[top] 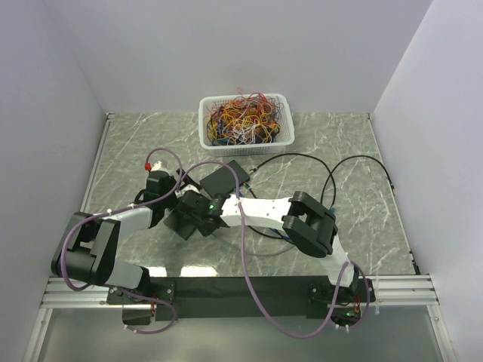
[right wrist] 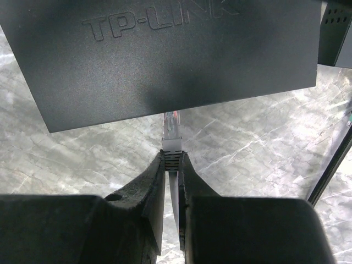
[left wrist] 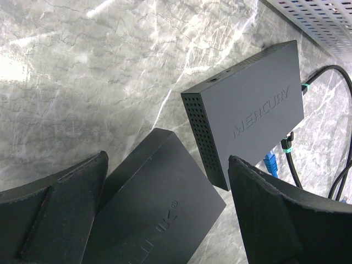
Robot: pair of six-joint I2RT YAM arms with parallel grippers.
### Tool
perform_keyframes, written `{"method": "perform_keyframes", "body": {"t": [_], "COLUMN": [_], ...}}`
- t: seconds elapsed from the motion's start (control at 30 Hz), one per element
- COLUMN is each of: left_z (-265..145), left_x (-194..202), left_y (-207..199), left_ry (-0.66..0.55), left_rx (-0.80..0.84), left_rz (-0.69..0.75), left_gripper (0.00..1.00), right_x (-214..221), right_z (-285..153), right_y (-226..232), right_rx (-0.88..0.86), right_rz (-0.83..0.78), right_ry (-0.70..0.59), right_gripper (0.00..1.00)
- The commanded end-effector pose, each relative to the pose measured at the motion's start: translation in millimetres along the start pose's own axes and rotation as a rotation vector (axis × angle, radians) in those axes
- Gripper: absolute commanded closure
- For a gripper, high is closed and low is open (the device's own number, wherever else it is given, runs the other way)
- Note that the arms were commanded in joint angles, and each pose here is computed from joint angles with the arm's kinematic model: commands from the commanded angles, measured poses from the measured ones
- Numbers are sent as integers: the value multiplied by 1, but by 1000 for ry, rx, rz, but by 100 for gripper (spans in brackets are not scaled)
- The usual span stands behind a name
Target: Insert the plug into the switch port
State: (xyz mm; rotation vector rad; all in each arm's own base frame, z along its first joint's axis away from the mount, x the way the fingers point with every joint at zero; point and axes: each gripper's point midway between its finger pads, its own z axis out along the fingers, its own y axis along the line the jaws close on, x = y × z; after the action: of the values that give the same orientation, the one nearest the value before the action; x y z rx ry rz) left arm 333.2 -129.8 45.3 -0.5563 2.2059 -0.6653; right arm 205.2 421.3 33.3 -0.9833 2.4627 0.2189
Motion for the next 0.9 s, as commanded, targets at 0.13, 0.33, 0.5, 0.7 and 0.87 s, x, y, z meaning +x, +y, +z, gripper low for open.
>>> {"method": "perform_keyframes", "body": {"t": [0.13,0.33,0.5,0.7,0.87], "left_z": [-3,-2,-2,-1,-1], "left_x": [33,33,33,35,36], "left_y": [21,21,21,21,21], "left_ry": [112,113,116,125,127], "left_rx": [-62,-63,-58,-57,-53], "left_rz": [-9,-9,-11,-10,-11], "left_gripper": [2,2,2,3,3], "right_x": [-48,-45,-45,-45,-42], "right_z": [-9,2,10,16,16], "right_y": [7,8,10,9,8], "right_rx": [-10,-2,-1,14,34], "right_rz": [53,54,53,41,31], "right_ry": [-157,-154,-172,-207,-227], "right_gripper": [100,100,100,100,100]}}
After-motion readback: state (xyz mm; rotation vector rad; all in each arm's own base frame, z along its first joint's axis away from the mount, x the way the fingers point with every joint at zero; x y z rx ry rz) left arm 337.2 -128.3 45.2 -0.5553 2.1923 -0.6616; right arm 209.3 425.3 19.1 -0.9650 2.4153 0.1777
